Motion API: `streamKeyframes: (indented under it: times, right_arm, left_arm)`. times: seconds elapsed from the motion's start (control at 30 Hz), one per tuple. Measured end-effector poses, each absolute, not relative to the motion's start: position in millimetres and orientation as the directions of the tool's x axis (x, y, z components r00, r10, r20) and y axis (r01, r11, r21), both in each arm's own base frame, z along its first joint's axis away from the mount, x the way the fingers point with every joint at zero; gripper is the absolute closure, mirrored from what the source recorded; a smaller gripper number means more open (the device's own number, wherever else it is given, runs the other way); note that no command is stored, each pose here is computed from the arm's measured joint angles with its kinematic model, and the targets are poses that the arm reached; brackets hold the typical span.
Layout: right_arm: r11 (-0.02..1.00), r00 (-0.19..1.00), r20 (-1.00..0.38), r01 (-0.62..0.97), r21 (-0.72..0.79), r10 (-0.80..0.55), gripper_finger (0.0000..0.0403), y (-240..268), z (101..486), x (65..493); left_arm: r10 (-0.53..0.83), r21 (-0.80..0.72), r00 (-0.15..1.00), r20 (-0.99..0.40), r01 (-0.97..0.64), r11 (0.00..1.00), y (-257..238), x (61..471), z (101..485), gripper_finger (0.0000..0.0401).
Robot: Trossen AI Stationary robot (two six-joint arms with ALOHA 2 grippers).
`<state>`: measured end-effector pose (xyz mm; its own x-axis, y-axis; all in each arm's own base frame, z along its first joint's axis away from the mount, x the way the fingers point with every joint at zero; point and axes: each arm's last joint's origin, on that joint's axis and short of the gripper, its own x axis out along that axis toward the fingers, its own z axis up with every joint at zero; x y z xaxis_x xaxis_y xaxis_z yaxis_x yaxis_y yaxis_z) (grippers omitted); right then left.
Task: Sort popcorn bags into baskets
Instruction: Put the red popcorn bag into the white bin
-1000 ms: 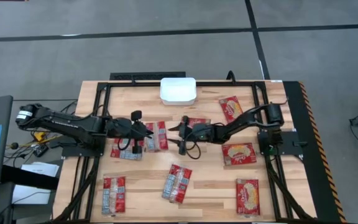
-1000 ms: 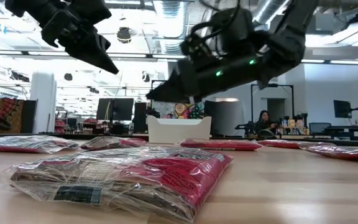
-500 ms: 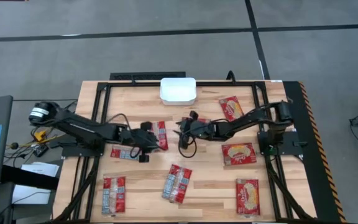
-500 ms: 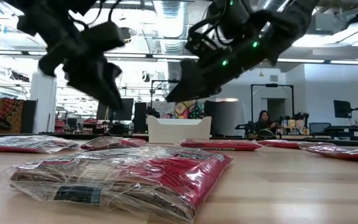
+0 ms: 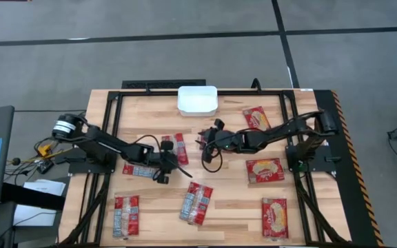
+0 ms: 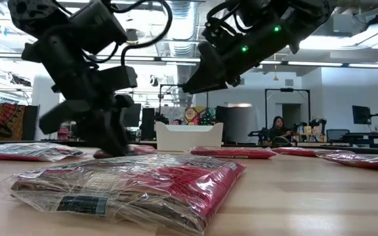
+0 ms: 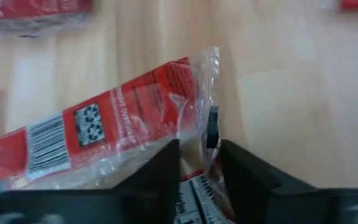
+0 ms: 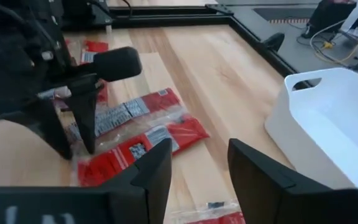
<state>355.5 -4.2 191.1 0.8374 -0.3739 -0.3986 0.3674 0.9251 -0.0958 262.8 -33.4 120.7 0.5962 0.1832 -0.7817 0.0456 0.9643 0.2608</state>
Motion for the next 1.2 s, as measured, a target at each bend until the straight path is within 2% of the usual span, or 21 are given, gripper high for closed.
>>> streamKeyframes:
  times: [0.1,0.17,0.3,0.4,0.53,0.63,0.8,0.97,1.2]
  right_arm:
    - [0.925,0.829,-0.421,0.371,-0.08,-0.369,0.0228,-4,185,356]
    - [0.924,0.826,-0.427,0.374,-0.075,-0.369,0.0232,-4,184,356]
    - [0.927,0.824,-0.439,0.37,-0.065,-0.359,0.0242,-4,183,356]
    - [0.956,0.848,-0.455,0.292,-0.027,-0.272,0.025,-1,183,356]
    - [0.982,0.835,-0.521,0.182,-0.045,-0.178,0.025,6,152,363]
    - [0.986,0.85,-0.5,0.122,-0.117,-0.164,0.0234,12,132,374]
    - [0.972,0.835,-0.53,0.028,-0.232,-0.15,0.0182,22,102,383]
    - [0.933,0.822,-0.521,0.036,-0.357,-0.231,0.014,31,95,395]
    - [0.877,0.824,-0.463,0.08,-0.474,-0.326,0.0141,33,103,409]
  left_arm:
    - [0.19,0.268,0.591,-0.784,0.047,0.962,-33,263,119,0.0375]
    - [0.193,0.27,0.591,-0.783,0.045,0.962,-33,263,119,0.039]
    - [0.201,0.279,0.59,-0.782,0.043,0.959,-33,262,119,0.0399]
    - [0.201,0.279,0.588,-0.784,0.044,0.959,-33,263,119,0.04]
    - [0.201,0.282,0.604,-0.772,0.042,0.958,-33,267,126,0.0401]
    - [0.197,0.29,0.622,-0.758,0.05,0.956,-33,267,134,0.0401]
    - [0.193,0.288,0.661,-0.725,0.037,0.957,-32,269,146,0.0401]
    - [0.199,0.277,0.671,-0.715,0.011,0.961,-28,266,154,0.0401]
    - [0.195,0.262,0.716,-0.67,-0.018,0.965,-27,264,168,0.0401]
